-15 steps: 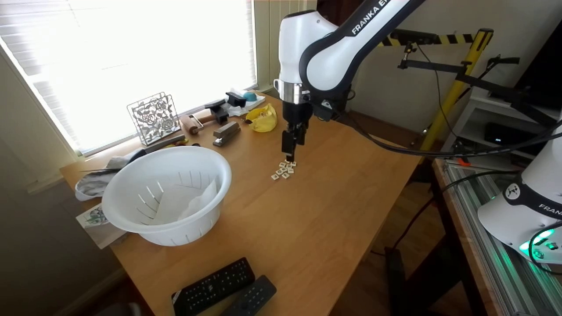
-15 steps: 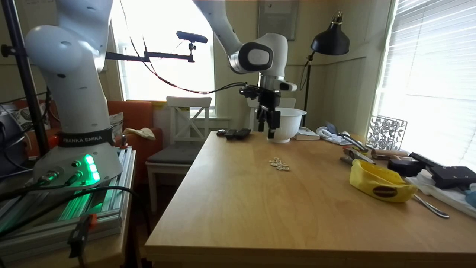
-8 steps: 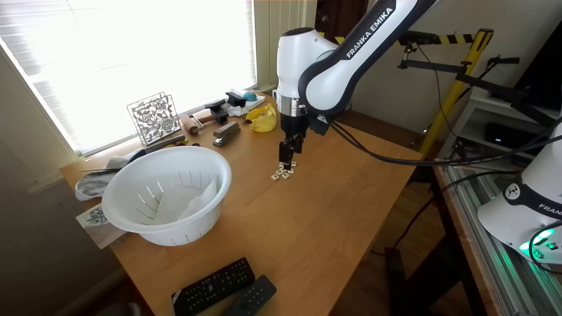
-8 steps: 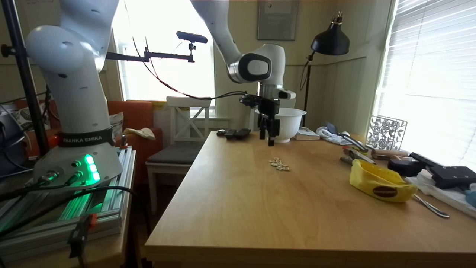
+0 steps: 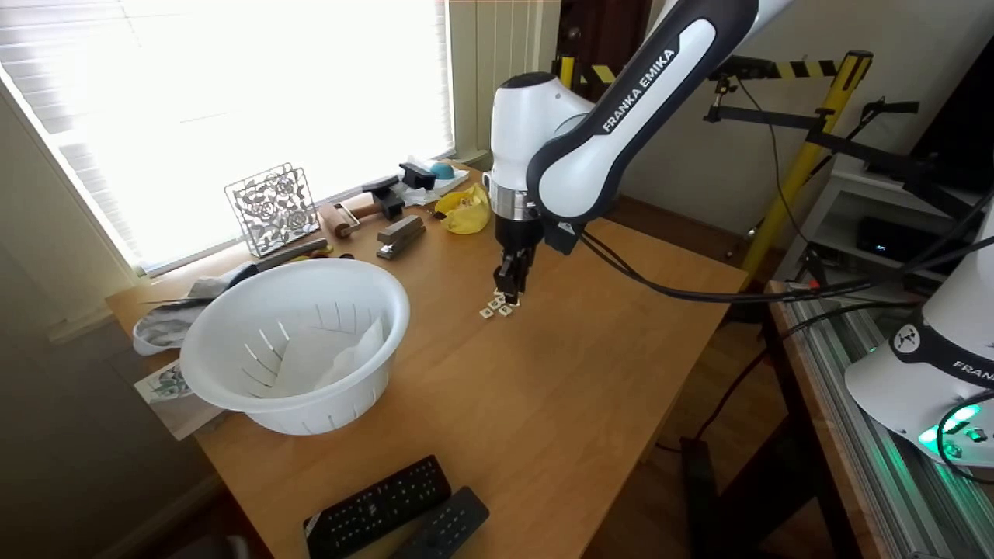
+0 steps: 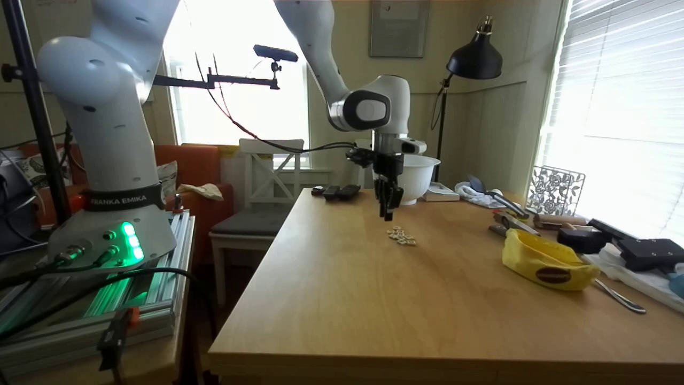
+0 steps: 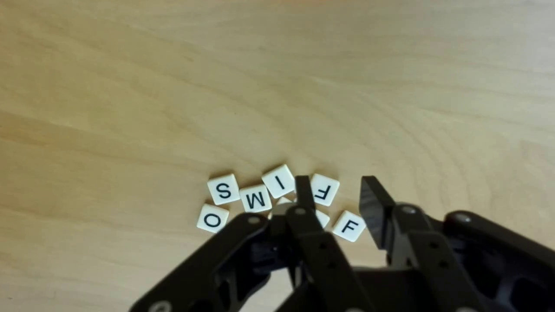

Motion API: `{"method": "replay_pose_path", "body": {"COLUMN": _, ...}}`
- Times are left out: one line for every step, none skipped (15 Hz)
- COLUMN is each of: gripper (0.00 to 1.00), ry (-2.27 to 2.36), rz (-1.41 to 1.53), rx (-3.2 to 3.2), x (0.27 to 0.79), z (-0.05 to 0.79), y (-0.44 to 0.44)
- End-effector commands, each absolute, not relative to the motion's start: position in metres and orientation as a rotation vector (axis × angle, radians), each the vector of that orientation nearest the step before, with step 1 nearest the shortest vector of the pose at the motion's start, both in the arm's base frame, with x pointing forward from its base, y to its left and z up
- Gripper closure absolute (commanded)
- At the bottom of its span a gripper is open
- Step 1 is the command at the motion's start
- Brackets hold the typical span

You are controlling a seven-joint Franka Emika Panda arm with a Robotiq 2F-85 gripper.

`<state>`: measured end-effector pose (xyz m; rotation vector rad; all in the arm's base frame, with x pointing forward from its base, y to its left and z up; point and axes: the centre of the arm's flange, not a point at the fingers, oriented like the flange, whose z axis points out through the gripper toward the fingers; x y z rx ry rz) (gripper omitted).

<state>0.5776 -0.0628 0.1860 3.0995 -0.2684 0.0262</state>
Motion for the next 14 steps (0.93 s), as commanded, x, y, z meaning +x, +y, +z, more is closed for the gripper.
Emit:
{"method": "replay_pose_path", "body": {"gripper": 0.95, "ry": -0.247, "rz": 0.078, "rx": 3.073, "x": 0.591, "z": 0.172, "y": -0.068}}
{"method": "replay_pose_path", "body": {"gripper": 1.0, "ry": -0.244, "rz": 0.086, "rx": 3.068, "x": 0.592, "z": 0.17, "y": -0.069}}
{"method": "replay_pose_path", "body": {"gripper": 1.0, "ry": -0.237, "rz": 0.089, "rx": 3.064, "x": 0.595, "z": 0.168, "y": -0.069}}
{"method": "replay_pose_path", "body": {"gripper": 1.0, "ry": -0.232, "rz": 0.094, "rx": 3.061, "x": 0.596, "z": 0.166, "y": -0.07}}
{"method": "replay_pose_path", "body": {"gripper": 1.0, "ry": -0.223, "rz": 0.103, "rx": 3.061, "x": 0.598, "z": 0.164, "y": -0.07}}
{"method": "replay_pose_path", "body": {"gripper": 1.0, "ry": -0.218, "rz": 0.111, "rx": 3.061, "x": 0.6, "z": 0.163, "y": -0.07}}
{"method": "replay_pose_path", "body": {"gripper": 1.0, "ry": -0.214, "rz": 0.116, "rx": 3.071, "x": 0.602, "z": 0.161, "y": -0.069}}
{"method": "replay_pose_path", "body": {"gripper": 1.0, "ry": -0.208, "rz": 0.124, "rx": 3.074, "x": 0.604, "z": 0.16, "y": -0.069}}
{"method": "replay_pose_path", "body": {"gripper": 1.0, "ry": -0.2, "rz": 0.128, "rx": 3.076, "x": 0.606, "z": 0.16, "y": -0.068}}
{"method": "replay_pose_path", "body": {"gripper": 1.0, "ry": -0.191, "rz": 0.132, "rx": 3.079, "x": 0.608, "z": 0.159, "y": -0.066}}
{"method": "replay_pose_path", "body": {"gripper": 1.0, "ry": -0.185, "rz": 0.132, "rx": 3.083, "x": 0.61, "z": 0.159, "y": -0.064}}
{"method": "replay_pose_path", "body": {"gripper": 1.0, "ry": -0.195, "rz": 0.126, "rx": 3.093, "x": 0.612, "z": 0.159, "y": -0.063}}
{"method": "replay_pose_path", "body": {"gripper": 1.0, "ry": -0.197, "rz": 0.12, "rx": 3.099, "x": 0.614, "z": 0.159, "y": -0.061}}
{"method": "replay_pose_path", "body": {"gripper": 1.0, "ry": -0.204, "rz": 0.114, "rx": 3.104, "x": 0.615, "z": 0.16, "y": -0.058}}
